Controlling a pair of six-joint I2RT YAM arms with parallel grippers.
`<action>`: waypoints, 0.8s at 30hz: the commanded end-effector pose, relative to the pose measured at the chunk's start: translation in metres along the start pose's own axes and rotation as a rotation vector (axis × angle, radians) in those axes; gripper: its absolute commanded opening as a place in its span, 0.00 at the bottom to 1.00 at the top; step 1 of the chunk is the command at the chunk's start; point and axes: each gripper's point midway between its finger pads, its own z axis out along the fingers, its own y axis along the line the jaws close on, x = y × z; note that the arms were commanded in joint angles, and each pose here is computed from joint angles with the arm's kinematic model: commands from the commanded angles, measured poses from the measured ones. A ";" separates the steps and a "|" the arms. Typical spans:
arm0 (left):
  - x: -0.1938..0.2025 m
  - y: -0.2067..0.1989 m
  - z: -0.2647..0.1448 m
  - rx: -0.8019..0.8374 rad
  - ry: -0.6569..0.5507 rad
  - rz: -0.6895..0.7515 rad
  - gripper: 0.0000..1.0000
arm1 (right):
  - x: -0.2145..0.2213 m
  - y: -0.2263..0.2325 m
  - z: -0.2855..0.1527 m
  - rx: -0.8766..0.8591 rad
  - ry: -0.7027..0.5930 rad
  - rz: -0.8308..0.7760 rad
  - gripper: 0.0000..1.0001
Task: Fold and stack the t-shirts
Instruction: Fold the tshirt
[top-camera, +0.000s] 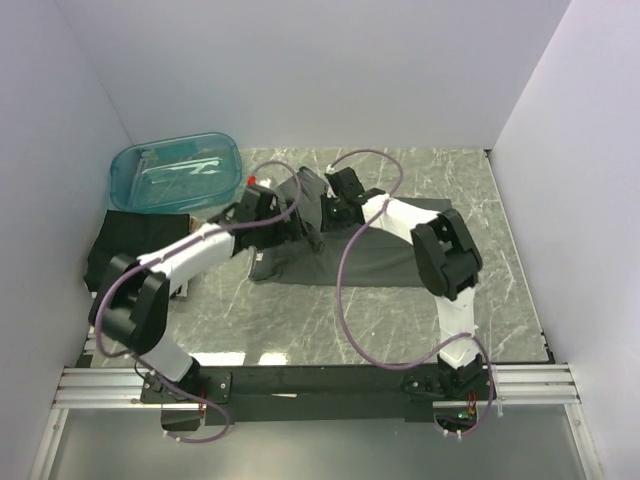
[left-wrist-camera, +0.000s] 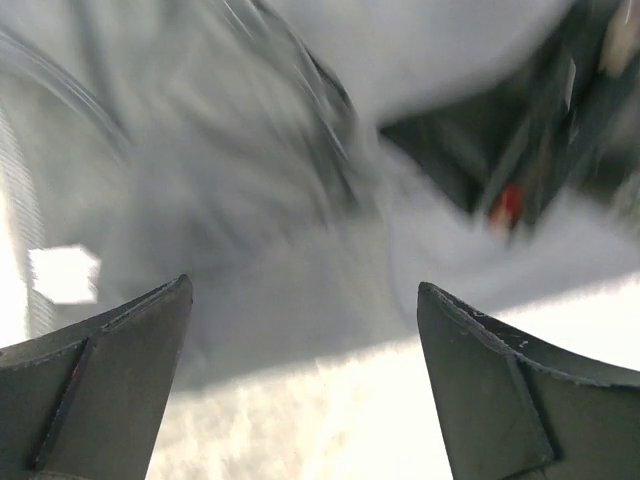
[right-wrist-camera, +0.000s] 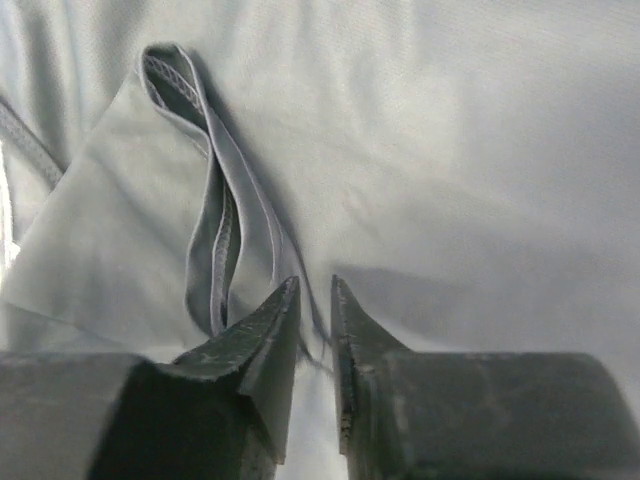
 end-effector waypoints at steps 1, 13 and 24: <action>0.030 -0.038 -0.021 0.120 0.018 0.036 0.99 | -0.034 0.001 -0.062 0.049 -0.146 0.015 0.28; 0.046 0.019 0.009 -0.047 0.022 -0.024 0.99 | 0.051 -0.138 -0.144 0.189 -0.220 0.469 0.60; 0.040 0.089 0.025 -0.235 0.052 -0.089 1.00 | 0.088 -0.206 -0.136 0.273 -0.123 0.625 0.70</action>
